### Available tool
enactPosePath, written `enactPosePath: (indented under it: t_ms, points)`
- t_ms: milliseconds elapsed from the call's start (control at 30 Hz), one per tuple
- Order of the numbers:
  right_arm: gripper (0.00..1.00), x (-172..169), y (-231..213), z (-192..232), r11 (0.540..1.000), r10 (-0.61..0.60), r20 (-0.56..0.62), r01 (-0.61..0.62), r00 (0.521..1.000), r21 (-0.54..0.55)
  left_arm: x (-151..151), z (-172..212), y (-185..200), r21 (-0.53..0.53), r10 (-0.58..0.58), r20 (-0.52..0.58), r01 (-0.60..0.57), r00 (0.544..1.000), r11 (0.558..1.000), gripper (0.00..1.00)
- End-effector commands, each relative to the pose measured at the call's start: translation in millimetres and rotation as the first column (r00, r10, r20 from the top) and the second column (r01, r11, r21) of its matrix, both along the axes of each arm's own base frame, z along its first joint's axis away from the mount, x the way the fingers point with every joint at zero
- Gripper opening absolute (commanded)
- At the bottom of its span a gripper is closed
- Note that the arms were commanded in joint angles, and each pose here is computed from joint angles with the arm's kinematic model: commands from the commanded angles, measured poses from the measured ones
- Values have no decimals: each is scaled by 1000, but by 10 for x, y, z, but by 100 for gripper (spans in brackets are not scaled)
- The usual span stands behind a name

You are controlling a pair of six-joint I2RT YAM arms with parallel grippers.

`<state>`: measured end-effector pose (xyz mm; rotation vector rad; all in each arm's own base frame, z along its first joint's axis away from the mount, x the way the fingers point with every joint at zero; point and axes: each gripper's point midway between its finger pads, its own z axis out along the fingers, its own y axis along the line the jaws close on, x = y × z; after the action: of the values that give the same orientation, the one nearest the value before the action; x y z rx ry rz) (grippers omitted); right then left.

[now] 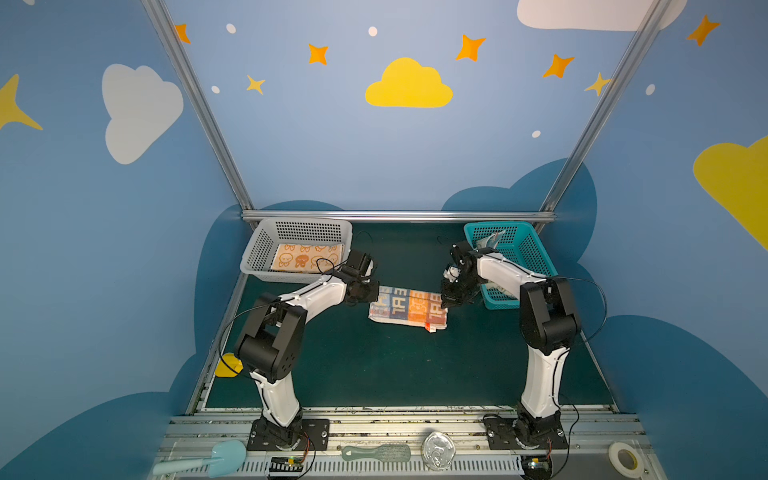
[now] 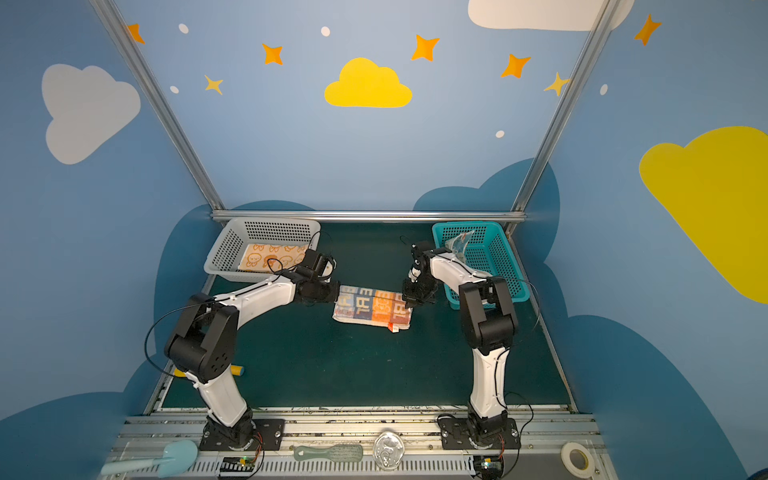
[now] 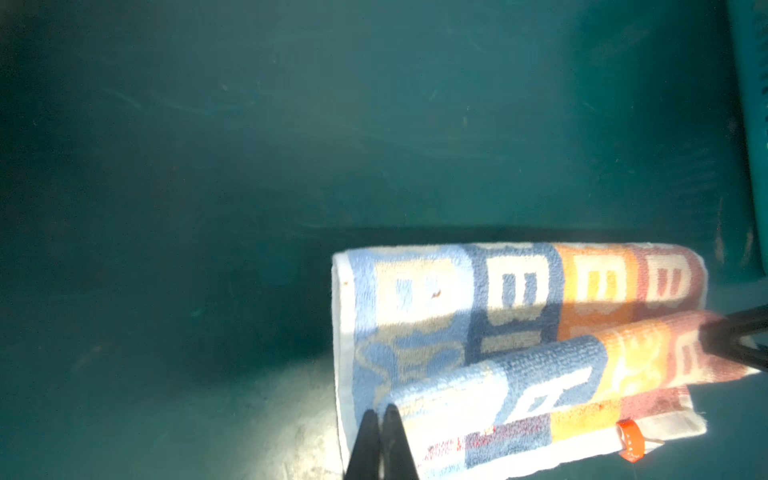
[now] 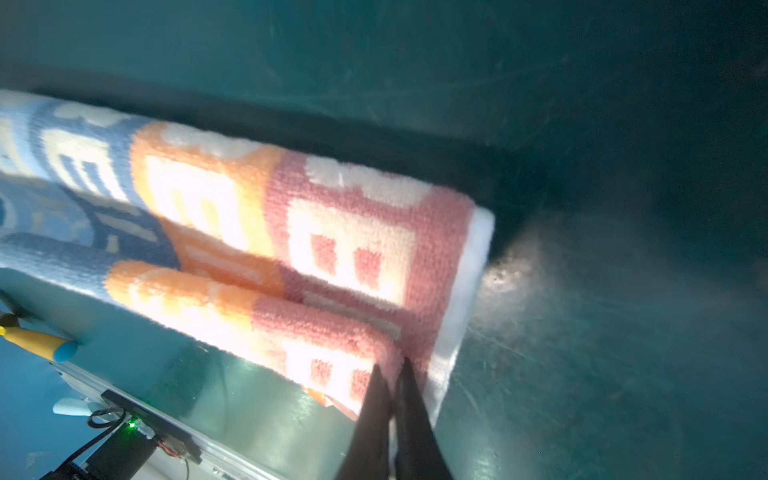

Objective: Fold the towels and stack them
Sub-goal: 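Fold the pinched edge toward the robot over the towel with both grippers, then release the folded strip and regrasp its ends with both grippers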

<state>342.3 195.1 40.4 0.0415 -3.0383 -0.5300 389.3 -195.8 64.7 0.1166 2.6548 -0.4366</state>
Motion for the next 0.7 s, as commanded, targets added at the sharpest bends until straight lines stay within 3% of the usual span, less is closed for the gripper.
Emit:
enactPosePath:
  t_ms: [0, 267, 500, 667]
  points:
    - [4, -125, -66, 59, 1000, 6, 12, -6, 1000, -30, -43, 100, 78, -3, 22, 27, -22, 999, 1000, 3]
    - [11, -282, -42, -102, 999, 13, -26, -14, 1000, -38, -81, 25, 59, -3, 14, 11, -14, 1000, 1000, 4]
    - [34, -308, 22, -1, 999, 30, -6, -31, 1000, -22, -121, 75, -29, -27, -11, 12, 11, 1000, 1000, 15]
    - [51, -298, 24, 256, 999, 41, 41, -41, 998, -13, -148, 360, -49, -41, -16, 62, 18, 998, 999, 50]
